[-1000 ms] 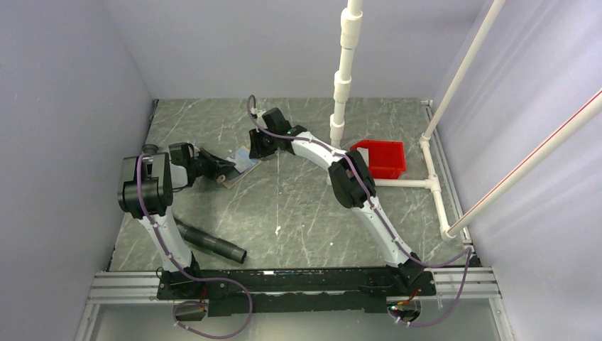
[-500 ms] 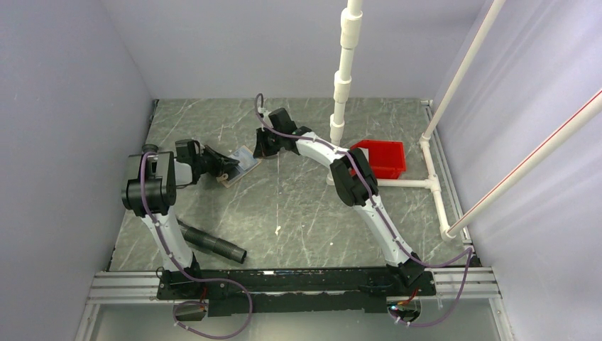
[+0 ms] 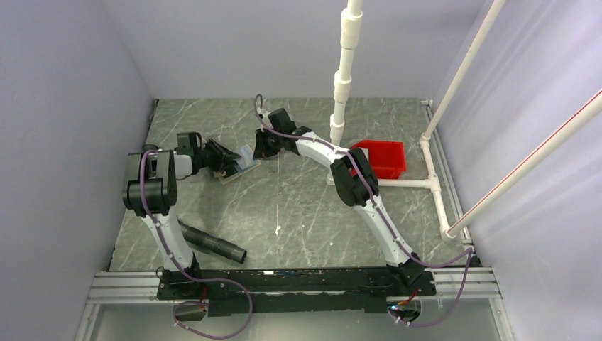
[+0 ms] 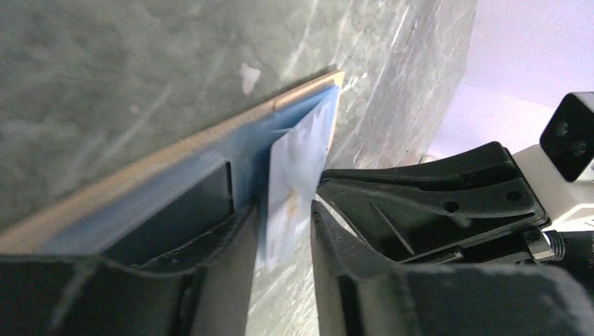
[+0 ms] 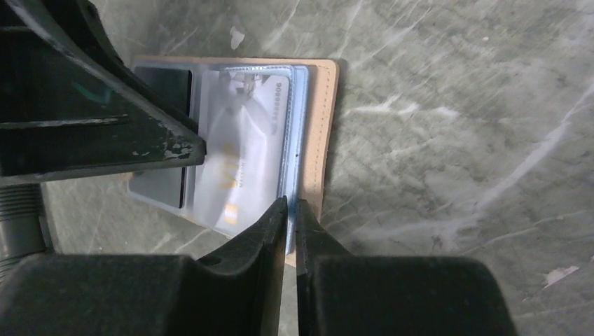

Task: Put the credit cards into the card holder
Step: Insert the credit card into the card holder.

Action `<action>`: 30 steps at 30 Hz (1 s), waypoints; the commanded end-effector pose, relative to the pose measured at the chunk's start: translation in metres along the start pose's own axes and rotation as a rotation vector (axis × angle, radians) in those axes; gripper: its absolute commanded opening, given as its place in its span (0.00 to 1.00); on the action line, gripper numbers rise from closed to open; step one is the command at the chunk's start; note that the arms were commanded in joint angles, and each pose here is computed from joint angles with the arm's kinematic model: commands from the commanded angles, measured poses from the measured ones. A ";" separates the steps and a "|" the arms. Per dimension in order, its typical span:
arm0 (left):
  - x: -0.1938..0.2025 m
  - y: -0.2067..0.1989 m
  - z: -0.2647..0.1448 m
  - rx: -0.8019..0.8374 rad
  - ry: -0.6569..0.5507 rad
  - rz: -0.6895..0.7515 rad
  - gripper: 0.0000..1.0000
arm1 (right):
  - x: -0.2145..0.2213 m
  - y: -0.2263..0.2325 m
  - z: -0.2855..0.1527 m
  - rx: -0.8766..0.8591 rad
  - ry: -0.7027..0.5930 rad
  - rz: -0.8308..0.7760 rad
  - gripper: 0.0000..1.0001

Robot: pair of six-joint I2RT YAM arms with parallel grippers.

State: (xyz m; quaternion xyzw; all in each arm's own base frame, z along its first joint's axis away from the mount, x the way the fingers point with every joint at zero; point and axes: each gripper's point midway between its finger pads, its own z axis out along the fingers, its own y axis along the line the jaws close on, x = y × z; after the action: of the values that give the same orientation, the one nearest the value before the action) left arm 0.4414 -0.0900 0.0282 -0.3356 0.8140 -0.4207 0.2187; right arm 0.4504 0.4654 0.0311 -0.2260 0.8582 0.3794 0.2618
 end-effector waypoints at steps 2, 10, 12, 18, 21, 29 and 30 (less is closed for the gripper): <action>0.022 0.010 -0.029 -0.190 0.067 0.058 0.47 | -0.015 0.017 -0.022 0.020 -0.001 -0.048 0.13; 0.018 -0.009 -0.047 -0.225 0.087 0.131 0.47 | -0.015 0.019 -0.021 0.007 0.003 -0.047 0.19; 0.011 -0.014 -0.044 -0.213 0.077 0.157 0.28 | -0.015 0.020 -0.022 0.005 0.001 -0.047 0.23; -0.005 -0.032 -0.023 -0.134 0.106 0.197 0.05 | -0.017 0.022 -0.024 -0.003 -0.006 -0.040 0.25; -0.008 -0.025 -0.015 -0.149 0.114 0.188 0.04 | -0.018 0.021 -0.024 -0.008 -0.009 -0.026 0.25; -0.004 0.010 0.000 -0.222 0.143 0.156 0.03 | -0.021 0.024 -0.031 -0.022 -0.015 0.002 0.36; -0.003 0.014 0.001 -0.229 0.151 0.148 0.03 | -0.022 0.026 -0.032 -0.026 -0.016 0.004 0.36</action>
State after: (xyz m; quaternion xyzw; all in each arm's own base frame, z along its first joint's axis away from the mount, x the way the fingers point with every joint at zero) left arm 0.4402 -0.0836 0.0263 -0.2724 0.8874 -0.3382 0.1547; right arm 0.4406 0.4646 0.0366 -0.2295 0.8607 0.3816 0.2468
